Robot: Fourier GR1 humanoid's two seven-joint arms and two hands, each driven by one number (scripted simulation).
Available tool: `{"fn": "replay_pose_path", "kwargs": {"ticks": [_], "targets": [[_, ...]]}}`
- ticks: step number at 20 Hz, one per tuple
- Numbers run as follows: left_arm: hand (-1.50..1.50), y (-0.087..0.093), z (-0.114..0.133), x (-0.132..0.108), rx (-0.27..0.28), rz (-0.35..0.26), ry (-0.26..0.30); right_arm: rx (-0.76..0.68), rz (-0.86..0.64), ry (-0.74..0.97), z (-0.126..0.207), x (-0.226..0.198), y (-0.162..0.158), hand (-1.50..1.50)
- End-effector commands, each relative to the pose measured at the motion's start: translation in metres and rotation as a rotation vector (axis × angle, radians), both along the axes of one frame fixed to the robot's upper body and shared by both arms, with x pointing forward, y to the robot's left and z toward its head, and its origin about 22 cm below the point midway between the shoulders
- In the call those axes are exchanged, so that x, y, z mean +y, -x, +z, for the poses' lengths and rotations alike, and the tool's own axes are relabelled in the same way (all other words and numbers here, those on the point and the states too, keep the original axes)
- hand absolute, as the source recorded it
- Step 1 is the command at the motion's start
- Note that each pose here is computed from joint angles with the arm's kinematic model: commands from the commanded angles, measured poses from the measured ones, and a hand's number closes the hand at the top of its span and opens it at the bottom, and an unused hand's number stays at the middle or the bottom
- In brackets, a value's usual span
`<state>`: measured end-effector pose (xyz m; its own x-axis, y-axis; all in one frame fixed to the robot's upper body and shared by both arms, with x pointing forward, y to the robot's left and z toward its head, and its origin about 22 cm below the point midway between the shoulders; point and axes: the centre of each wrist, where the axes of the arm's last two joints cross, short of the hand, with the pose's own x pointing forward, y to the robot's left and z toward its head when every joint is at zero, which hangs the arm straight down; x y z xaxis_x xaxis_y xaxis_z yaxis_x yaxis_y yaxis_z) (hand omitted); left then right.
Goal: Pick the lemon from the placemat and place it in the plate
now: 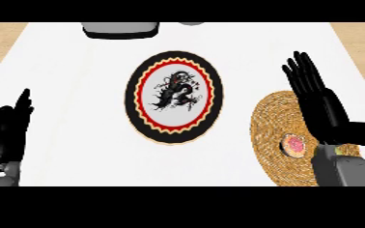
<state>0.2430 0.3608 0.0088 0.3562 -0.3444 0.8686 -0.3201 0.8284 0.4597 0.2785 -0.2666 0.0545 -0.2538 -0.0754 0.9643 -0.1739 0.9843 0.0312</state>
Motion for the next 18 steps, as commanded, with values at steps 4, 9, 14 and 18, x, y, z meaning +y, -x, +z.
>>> {"fn": "replay_pose_path", "kwargs": {"ticks": [4,9,14,18], "targets": [[0.0,-0.018,0.021,-0.035,-0.089,-0.138,0.155,-0.293,-0.052,0.273,0.032,-0.064,0.041,1.5],[0.0,-0.016,0.009,-0.046,-0.095,-0.164,0.24,-0.552,-0.553,0.581,0.066,-0.132,0.061,-1.5],[0.0,-0.022,0.014,-0.06,-0.118,-0.277,0.289,-0.624,-0.488,0.557,-0.029,-0.158,0.135,-1.5],[0.0,-0.04,0.025,-0.077,-0.141,-0.321,0.303,-0.576,-0.453,0.793,-0.063,-0.181,0.161,-1.5]]}}
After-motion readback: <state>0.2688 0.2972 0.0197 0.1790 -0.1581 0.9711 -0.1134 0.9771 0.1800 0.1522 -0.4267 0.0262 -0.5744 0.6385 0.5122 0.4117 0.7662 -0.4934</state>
